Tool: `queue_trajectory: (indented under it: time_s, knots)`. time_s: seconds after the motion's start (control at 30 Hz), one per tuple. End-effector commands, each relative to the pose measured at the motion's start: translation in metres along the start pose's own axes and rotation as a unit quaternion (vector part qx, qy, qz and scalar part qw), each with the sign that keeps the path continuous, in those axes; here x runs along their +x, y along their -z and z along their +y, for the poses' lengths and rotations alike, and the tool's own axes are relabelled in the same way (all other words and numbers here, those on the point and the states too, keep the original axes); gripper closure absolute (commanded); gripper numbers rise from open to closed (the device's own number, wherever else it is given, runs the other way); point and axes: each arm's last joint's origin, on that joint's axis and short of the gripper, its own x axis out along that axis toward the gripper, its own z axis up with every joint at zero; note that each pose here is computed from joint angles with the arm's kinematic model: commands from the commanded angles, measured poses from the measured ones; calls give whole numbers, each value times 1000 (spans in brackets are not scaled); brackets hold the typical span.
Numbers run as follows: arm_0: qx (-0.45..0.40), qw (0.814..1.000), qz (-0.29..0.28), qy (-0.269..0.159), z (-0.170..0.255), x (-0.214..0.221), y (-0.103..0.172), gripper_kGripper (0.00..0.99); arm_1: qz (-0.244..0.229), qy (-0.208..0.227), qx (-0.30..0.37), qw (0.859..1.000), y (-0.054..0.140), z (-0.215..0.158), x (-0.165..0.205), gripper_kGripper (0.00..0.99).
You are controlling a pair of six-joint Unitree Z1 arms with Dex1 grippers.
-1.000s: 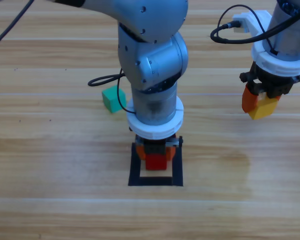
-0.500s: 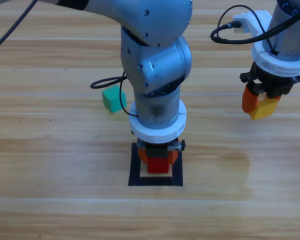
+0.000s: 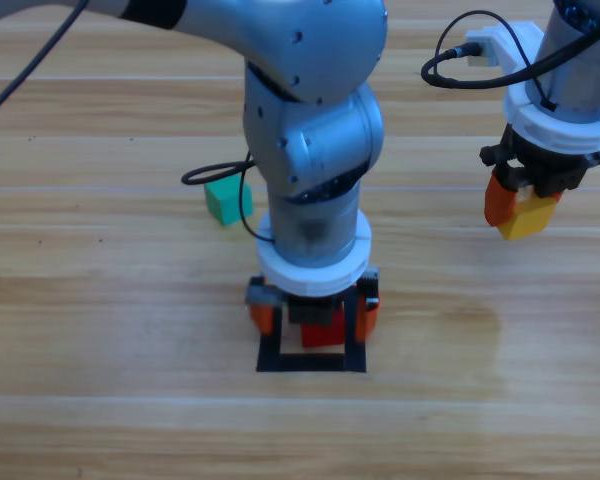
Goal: Stack the blocks in the rectangular block: red at the bottom, yellow in the middle, green on top
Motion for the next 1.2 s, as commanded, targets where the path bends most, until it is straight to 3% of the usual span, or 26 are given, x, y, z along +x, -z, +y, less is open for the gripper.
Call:
queue_trajectory:
  time_s: [0.03, 0.17, 0.47, 0.6, 0.67, 0.83, 0.97, 1.1, 1.2]
  knots:
    - [17, 999, 23, -20, -1, 19, 12, 0, -19, -16, -5, 1000, 15, -2, -30, 826]
    - [15, 1000, 13, -10, 4, 6, 10, 0, -25, -23, -5, 999, 17, -1, -35, 826]
    - [12, 994, -78, 82, 30, -95, -20, 0, -36, -18, -10, 999, 19, 2, -42, 826]
    - [-7, 985, -146, 95, 76, -168, -23, 0, -37, -14, -11, 999, 19, 3, -43, 826]
    - [-23, 981, -176, 79, 117, -189, -24, 0, -39, -16, -18, 999, 20, 9, -44, 826]
    - [-13, 977, -208, 38, 211, -164, -39, 0, -40, -23, -65, 997, 30, 47, -45, 826]
    - [43, 973, -220, 52, 268, -109, -31, 0, -26, -29, -78, 996, 30, 71, -31, 826]
    - [94, 974, -206, 30, 280, -97, -32, 0, 0, -54, -57, 997, 19, 82, -11, 826]
    - [127, 962, -239, 37, 283, -104, -21, 0, -10, -64, -42, 997, 12, 87, -17, 826]
